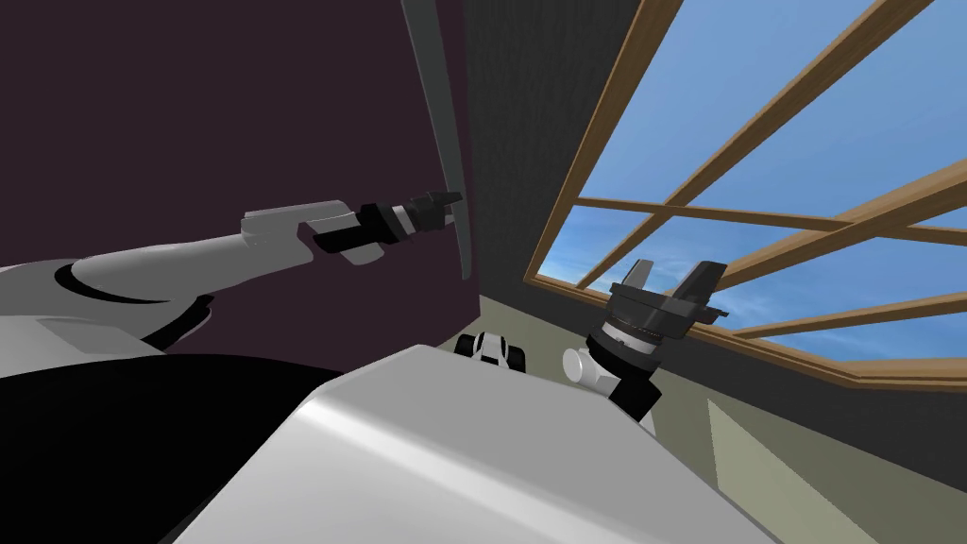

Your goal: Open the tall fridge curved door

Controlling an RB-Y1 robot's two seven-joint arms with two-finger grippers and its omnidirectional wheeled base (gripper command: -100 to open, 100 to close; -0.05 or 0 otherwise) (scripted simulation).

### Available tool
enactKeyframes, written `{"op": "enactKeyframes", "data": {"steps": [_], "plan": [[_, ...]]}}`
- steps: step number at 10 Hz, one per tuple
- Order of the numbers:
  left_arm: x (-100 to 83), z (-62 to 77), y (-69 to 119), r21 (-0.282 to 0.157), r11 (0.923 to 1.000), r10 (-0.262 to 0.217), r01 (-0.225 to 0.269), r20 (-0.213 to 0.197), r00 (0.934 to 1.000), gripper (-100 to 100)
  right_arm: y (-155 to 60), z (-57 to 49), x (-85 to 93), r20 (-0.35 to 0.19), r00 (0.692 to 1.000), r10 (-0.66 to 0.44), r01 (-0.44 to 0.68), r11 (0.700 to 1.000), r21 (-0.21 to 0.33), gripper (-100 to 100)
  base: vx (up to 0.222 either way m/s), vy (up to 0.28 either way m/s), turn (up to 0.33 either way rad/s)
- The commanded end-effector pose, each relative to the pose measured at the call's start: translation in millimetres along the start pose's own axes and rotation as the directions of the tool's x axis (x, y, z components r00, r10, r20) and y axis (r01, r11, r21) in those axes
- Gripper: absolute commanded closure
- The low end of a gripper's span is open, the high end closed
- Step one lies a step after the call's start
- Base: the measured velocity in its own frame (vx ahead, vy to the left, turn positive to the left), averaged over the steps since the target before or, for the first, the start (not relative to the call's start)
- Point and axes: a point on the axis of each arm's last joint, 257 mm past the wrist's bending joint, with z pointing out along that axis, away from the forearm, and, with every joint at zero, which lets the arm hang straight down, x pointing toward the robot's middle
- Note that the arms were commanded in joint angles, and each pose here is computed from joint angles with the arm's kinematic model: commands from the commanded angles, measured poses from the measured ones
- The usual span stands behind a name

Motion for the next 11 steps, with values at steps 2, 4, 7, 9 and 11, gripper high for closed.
{"op": "enactKeyframes", "data": {"steps": [2,4,7,9,11], "plan": [[14.7,-0.2,-41.2,0.085,0.9964,0.003,-0.001,-0.031,0.9995,100,0,0.0,0.0,0.0,1.0,0.0,0.0,1.0,0.0,0,-0.121,-0.027,0.012],[17.9,-0.2,-42.6,0.088,0.9961,0.003,0.0,-0.037,0.9993,100,0,0.1,0.1,0.0,1.0,0.0,0.0,1.0,0.0,0,-0.127,-0.024,-0.033],[31.5,-0.6,-56.8,0.117,0.9931,0.001,0.006,-0.064,0.9979,100,0,0.0,0.0,0.0,1.0,0.0,0.0,1.0,0.0,0,-0.083,-0.013,-0.003],[36.4,-1.2,-46.3,0.097,0.9951,-0.007,0.015,-0.074,0.9972,100,0,0.0,0.0,0.0,1.0,0.0,0.0,1.0,0.0,0,0.004,0.0,0.0],[58.1,-3.9,-69.6,0.148,0.9887,-0.004,0.023,-0.124,0.9923,100,0,0.1,0.0,0.0,1.0,0.0,0.0,1.0,0.0,0,-0.187,0.019,-0.047]]}}
